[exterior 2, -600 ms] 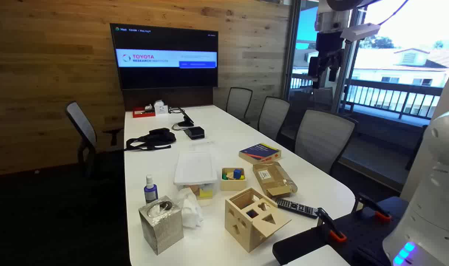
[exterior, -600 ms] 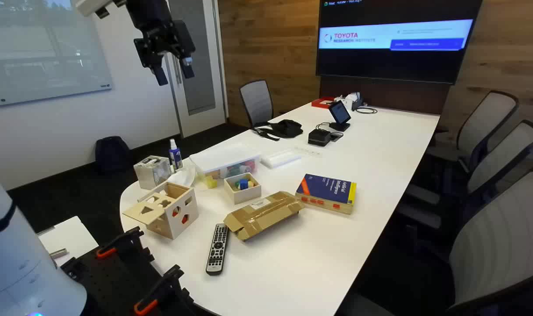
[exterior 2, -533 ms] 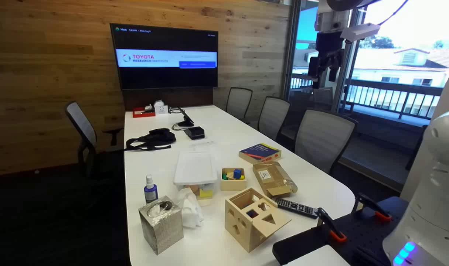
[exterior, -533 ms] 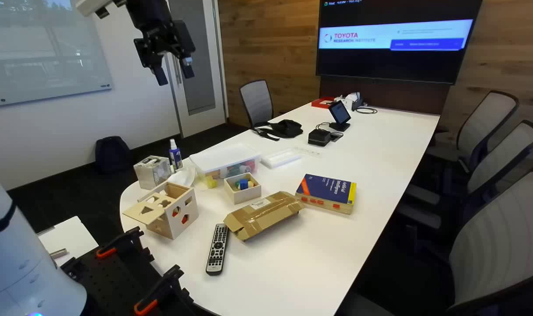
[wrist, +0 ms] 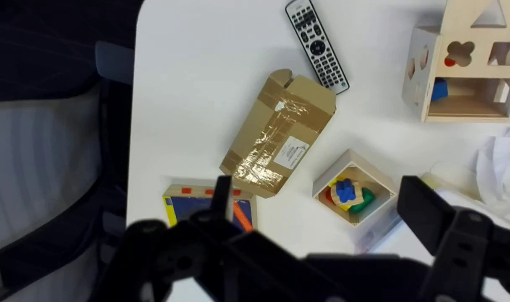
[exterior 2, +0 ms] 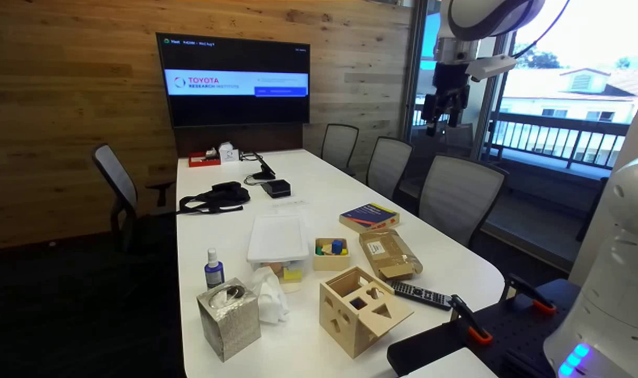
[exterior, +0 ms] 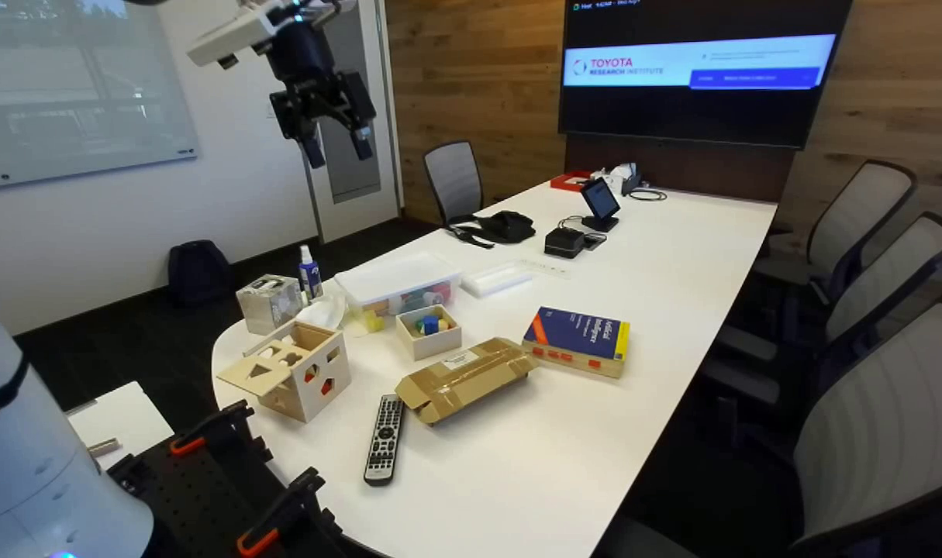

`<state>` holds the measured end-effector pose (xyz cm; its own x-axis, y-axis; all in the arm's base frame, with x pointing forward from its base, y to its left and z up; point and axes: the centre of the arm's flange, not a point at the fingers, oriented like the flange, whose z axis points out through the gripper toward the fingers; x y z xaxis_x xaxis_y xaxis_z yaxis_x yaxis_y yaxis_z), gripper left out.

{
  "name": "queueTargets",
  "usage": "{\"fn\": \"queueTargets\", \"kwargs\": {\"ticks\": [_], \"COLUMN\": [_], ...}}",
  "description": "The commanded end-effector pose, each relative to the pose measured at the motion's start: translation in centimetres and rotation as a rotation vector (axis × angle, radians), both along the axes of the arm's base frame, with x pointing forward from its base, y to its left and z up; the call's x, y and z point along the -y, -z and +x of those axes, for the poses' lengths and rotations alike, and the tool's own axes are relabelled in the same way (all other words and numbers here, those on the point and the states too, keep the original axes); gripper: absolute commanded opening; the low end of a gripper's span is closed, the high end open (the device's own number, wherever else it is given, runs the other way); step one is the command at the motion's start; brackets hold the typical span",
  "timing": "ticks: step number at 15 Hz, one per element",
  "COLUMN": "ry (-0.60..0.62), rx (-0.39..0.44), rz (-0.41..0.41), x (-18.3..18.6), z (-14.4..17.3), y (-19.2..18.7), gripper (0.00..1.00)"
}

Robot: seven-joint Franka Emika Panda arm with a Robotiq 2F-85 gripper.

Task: Remove the blue flowery block from the wooden box and put it inside the shape sorter through the flowery opening

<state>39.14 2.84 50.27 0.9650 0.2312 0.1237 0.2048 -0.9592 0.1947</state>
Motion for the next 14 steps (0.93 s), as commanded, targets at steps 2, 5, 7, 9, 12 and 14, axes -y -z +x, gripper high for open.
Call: {"fn": "queueTargets", "kwargs": {"ticks": [2, 5, 7, 9, 12, 14], "ry": [-0.212, -0.359, -0.435, -0.478, -0.534, -0.560], "rx": [0.005, 0.014, 0.014, 0.021, 0.025, 0.011], "rz": [0.048, 0.070, 0.100, 0.124, 0.153, 0.167], "x": [-1.3, -2.4, -3.1, -3.8, -5.7, -6.8], "z": [8.6, 12.9, 15.5, 18.1, 21.7, 23.7], "y": [8.2, 14.5, 18.6, 22.4, 27.3, 30.0], "gripper": [1.00, 1.00, 1.00, 1.00, 1.00, 1.00]}}
